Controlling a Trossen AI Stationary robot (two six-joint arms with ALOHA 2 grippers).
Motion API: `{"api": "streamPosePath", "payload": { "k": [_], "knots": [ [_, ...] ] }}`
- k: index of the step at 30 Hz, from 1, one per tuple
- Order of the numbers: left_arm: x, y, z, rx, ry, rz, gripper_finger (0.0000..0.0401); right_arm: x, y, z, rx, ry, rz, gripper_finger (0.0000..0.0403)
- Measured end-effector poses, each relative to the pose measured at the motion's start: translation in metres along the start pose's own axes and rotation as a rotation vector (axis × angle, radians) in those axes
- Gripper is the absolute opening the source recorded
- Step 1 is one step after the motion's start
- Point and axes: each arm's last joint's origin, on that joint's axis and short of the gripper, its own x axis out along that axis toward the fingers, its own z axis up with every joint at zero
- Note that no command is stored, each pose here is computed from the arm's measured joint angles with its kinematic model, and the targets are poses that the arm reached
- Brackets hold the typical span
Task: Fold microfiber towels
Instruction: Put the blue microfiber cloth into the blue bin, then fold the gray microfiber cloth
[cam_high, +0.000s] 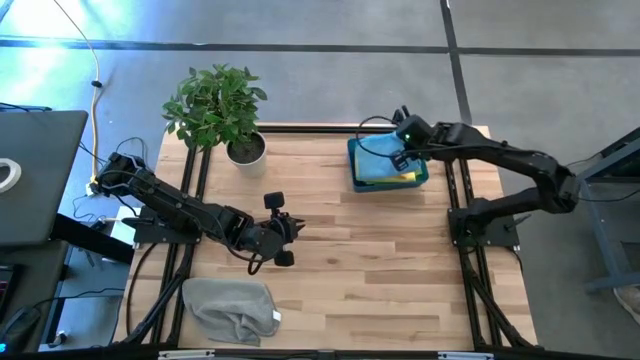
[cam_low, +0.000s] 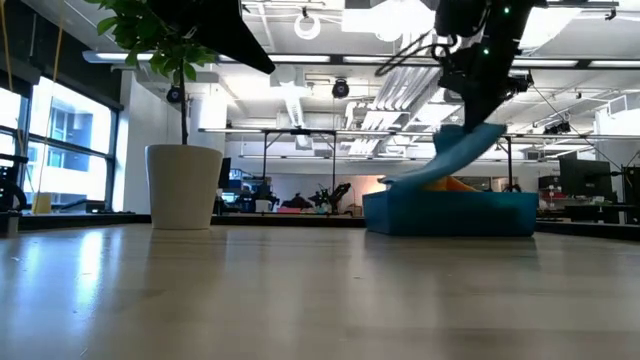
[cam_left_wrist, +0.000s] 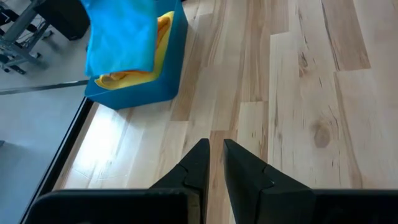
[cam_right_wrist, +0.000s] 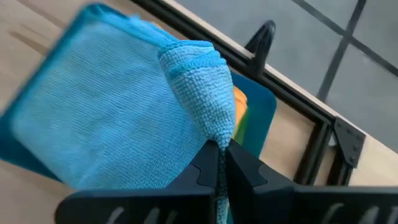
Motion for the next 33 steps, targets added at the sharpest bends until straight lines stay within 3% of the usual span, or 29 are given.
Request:
{"api": "streamPosePath", "payload": {
  "k": [5, 11, 15, 19, 25, 28, 33],
  "knots": [
    [0.000, 0.000, 0.000, -0.001, -0.001, 0.000, 0.0037, 0.019, 0.004, -0.012, -0.036, 0.000, -0.015, 0.0011],
    [0.000, 0.000, 0.000, -0.001, -0.001, 0.000, 0.0037, 0.036, 0.009, -0.020, -0.066, -0.033, -0.004, 0.0086],
    [0.000, 0.000, 0.000, -0.001, -0.001, 0.000, 0.0037, 0.028, 0.007, -0.013, -0.070, -0.064, -0.054, 0.0138],
    [0.000, 0.000, 0.000, -0.003, -0.001, 0.000, 0.0037, 0.008, 0.003, 0.005, -0.049, -0.119, -0.063, 0.0162],
    [0.000, -0.001, 0.002, -0.114, -0.012, -0.016, 0.0037, 0.000, 0.021, 0.002, -0.100, -0.068, 0.231, 0.0164],
    [0.000, -0.005, 0.002, -0.241, 0.011, -0.149, 0.0037, -0.001, 0.039, -0.014, -0.195, 0.003, 0.396, 0.0165],
    [-0.008, -0.023, 0.000, -0.375, 0.155, -0.589, 0.0037, -0.012, 0.080, -0.046, -0.373, 0.019, 0.597, 0.0165]
  ]
}}
